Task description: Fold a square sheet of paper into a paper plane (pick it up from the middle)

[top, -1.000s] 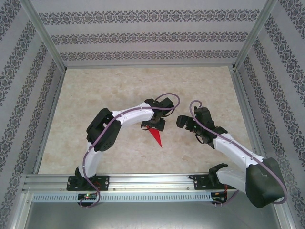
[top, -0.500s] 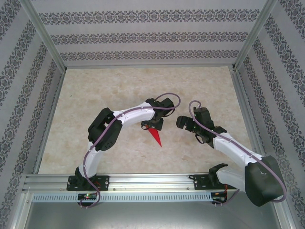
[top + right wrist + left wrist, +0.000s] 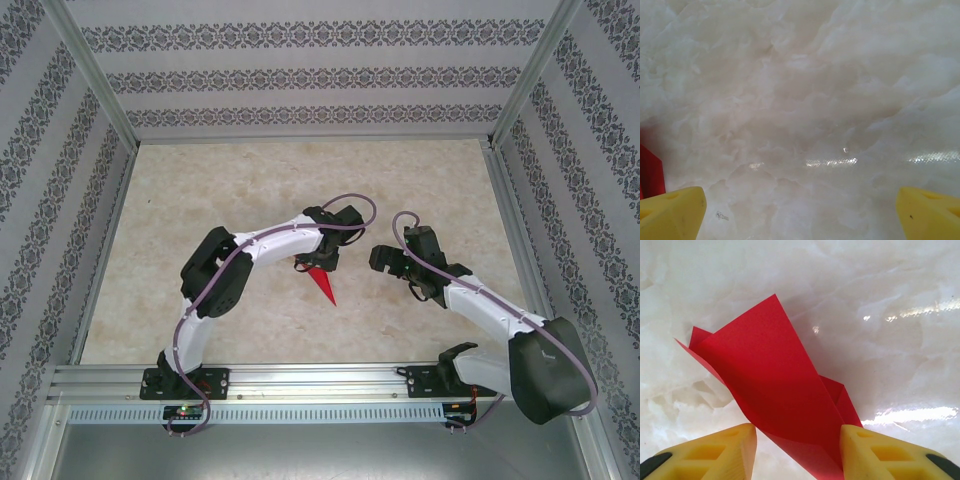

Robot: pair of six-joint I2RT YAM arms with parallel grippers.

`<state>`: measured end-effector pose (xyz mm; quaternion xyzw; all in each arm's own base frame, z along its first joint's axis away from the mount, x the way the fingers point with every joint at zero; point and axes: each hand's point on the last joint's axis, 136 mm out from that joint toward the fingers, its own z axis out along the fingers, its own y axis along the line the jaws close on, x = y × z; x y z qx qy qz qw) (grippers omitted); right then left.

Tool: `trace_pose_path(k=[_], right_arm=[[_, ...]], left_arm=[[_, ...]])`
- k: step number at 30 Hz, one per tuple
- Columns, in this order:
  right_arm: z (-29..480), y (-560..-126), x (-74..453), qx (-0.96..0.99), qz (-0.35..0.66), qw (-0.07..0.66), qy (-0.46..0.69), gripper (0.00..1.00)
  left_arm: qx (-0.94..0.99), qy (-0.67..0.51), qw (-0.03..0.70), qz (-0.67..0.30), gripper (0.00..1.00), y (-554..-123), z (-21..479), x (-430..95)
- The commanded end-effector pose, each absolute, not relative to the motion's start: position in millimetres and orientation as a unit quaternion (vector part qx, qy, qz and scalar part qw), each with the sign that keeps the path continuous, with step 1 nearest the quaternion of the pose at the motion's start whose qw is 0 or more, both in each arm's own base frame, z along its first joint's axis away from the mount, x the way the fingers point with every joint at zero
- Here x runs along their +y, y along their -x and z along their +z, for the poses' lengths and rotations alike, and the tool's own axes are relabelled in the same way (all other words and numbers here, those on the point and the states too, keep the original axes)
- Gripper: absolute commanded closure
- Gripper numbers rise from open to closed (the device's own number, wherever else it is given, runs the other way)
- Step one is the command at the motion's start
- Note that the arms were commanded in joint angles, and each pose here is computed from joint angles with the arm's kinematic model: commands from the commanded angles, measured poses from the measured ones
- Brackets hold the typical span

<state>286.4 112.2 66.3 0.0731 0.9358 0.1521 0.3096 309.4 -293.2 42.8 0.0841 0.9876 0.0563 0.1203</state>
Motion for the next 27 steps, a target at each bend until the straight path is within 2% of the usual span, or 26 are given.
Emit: trace_pose_path(k=[1, 7, 11, 17, 24, 27], right_arm=[[69.7, -291.8, 111.7, 0.935, 0.155, 0.311, -0.074, 0.03], [66.7, -291.9, 112.5, 0.936, 0.155, 0.306, -0.075, 0.03], [64.7, -292.1, 114.1, 0.938, 0.156, 0.301, -0.073, 0.03], [61.8, -292.5, 114.7, 0.94, 0.156, 0.295, -0.072, 0.03], [60.5, -292.4, 115.7, 0.941, 0.156, 0.292, -0.072, 0.03], [62.8, -293.0, 117.1, 0.938, 0.163, 0.297, -0.071, 0.03]], left_arm=[[0.987, -0.067, 0.135, 0.046, 0.51, -305.8, 61.3, -289.6], [0.989, -0.055, 0.136, 0.033, 0.5, -299.4, 62.1, -286.6], [0.989, -0.041, 0.14, 0.019, 0.53, -297.8, 60.9, -287.0], [0.989, -0.029, 0.145, 0.006, 0.64, -298.2, 57.9, -289.8], [0.987, -0.019, 0.162, 0.011, 0.87, -302.8, 62.4, -284.8], [0.984, -0.025, 0.178, 0.001, 0.94, -307.9, 75.8, -287.7]])
